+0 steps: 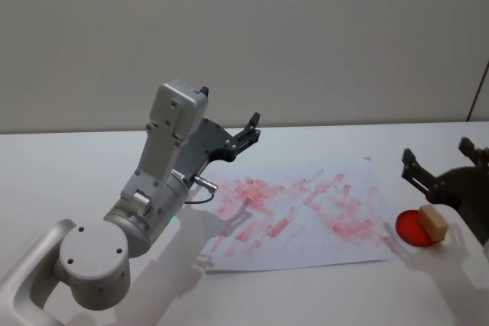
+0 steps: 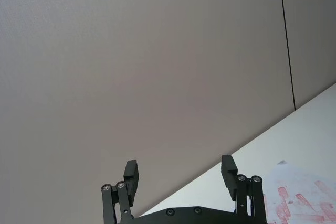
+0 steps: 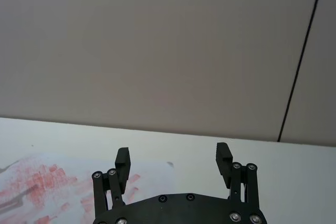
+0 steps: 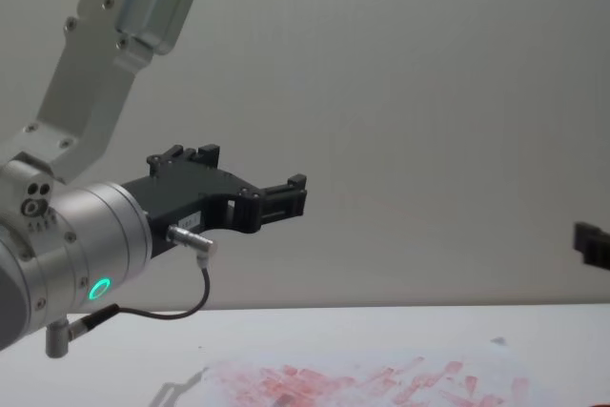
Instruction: Use the one hand to pick up the stamp and affix it onto the A4 paper.
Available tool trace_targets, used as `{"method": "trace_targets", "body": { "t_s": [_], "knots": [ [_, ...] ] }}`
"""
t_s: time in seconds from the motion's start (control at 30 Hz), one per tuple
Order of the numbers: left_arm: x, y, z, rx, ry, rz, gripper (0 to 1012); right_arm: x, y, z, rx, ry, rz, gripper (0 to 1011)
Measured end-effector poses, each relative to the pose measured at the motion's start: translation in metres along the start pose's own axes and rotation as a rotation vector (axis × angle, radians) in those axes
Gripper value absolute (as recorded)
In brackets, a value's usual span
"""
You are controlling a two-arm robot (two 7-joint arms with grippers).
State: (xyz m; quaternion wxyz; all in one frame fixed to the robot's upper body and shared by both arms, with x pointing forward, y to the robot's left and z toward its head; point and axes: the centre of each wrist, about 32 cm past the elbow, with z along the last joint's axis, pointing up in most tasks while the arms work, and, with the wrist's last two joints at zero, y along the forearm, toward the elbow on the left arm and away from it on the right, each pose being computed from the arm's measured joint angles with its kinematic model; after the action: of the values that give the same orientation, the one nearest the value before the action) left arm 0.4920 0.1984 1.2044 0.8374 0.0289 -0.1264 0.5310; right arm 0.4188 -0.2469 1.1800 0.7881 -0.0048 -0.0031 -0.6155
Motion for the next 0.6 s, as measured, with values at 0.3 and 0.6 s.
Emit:
{"method": "trace_targets", "body": {
  "t_s": [0.3, 0.6],
  "knots": [
    [0.0000, 0.0000, 0.0000, 0.000, 0.000, 0.000, 1001, 0.007, -0.007, -0.004, -0.047, 0.009, -0.034, 1001],
    [0.0000, 0.0000, 0.0000, 0.000, 0.000, 0.000, 1001, 0.016, 0.003, -0.006, -0.077, 0.003, -0.029, 1001]
  ]
}}
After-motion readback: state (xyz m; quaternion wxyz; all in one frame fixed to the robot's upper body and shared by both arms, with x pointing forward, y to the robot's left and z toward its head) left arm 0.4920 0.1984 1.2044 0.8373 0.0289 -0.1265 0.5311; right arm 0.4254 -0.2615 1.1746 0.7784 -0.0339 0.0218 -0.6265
